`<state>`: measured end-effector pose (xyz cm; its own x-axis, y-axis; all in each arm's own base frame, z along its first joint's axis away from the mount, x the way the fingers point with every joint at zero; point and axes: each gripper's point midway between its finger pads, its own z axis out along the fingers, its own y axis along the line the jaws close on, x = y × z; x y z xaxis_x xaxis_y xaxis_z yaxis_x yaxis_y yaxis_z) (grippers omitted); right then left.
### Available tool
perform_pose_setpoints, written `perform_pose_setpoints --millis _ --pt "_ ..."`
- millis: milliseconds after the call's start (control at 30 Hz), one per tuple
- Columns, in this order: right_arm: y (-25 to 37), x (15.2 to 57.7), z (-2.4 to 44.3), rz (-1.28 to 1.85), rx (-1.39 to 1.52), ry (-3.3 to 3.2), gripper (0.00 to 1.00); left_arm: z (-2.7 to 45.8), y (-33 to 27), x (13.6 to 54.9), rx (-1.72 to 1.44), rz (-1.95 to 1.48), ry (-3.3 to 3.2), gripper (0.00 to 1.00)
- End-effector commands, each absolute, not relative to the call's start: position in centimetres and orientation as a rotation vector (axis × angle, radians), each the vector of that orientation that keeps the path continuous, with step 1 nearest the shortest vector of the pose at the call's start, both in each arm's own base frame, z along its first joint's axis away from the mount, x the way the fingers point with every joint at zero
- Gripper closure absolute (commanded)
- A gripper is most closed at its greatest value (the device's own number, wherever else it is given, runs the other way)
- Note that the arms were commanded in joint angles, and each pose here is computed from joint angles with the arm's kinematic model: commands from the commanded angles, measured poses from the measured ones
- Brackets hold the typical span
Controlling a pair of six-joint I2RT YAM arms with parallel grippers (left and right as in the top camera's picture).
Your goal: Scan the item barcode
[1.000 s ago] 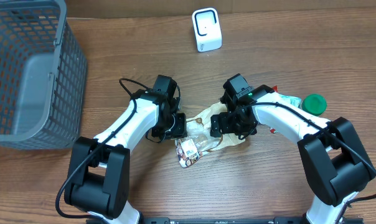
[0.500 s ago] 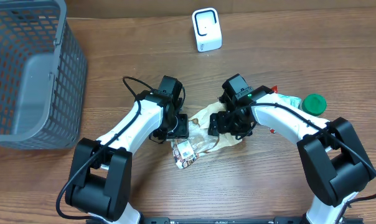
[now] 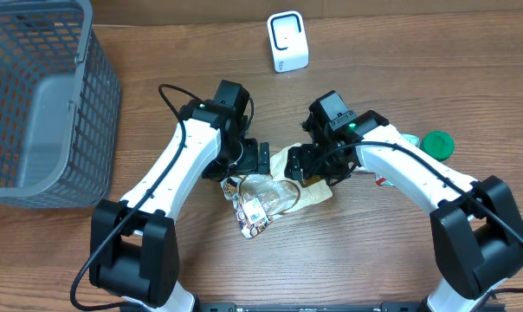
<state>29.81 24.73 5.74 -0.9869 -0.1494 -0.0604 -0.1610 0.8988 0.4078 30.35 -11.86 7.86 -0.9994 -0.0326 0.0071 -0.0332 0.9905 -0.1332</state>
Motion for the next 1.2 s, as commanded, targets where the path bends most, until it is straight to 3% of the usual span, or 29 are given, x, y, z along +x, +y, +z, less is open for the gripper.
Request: perform_pose_setpoints --millis 0,167,567,733,1000,1167 --pt "23.6 30.7 6.2 0.515 -0.253 3.0 0.1 7.9 -10.2 29.5 0.067 0.084 -3.115 0.0" --pt "23.5 30.8 6.2 0.504 -0.251 2.997 0.09 5.3 -9.3 27.7 0.121 0.025 -3.072 0.13" --pt "22.9 31.0 5.4 0.452 -0.243 2.992 0.05 1.2 -9.6 28.4 0.209 0.087 -3.152 0.31" --pt "22.8 30.3 3.7 0.46 -0.224 3.013 0.04 0.4 -9.5 27.5 0.208 0.09 -3.134 0.45" --pt "23.1 28.2 1.0 0.479 -0.071 3.059 0.03 0.4 -10.4 27.4 0.205 0.166 -3.121 0.45" --pt "25.7 26.0 0.5 0.693 -0.135 3.075 0.03 0.4 -10.5 27.8 0.205 0.18 -3.133 0.45"
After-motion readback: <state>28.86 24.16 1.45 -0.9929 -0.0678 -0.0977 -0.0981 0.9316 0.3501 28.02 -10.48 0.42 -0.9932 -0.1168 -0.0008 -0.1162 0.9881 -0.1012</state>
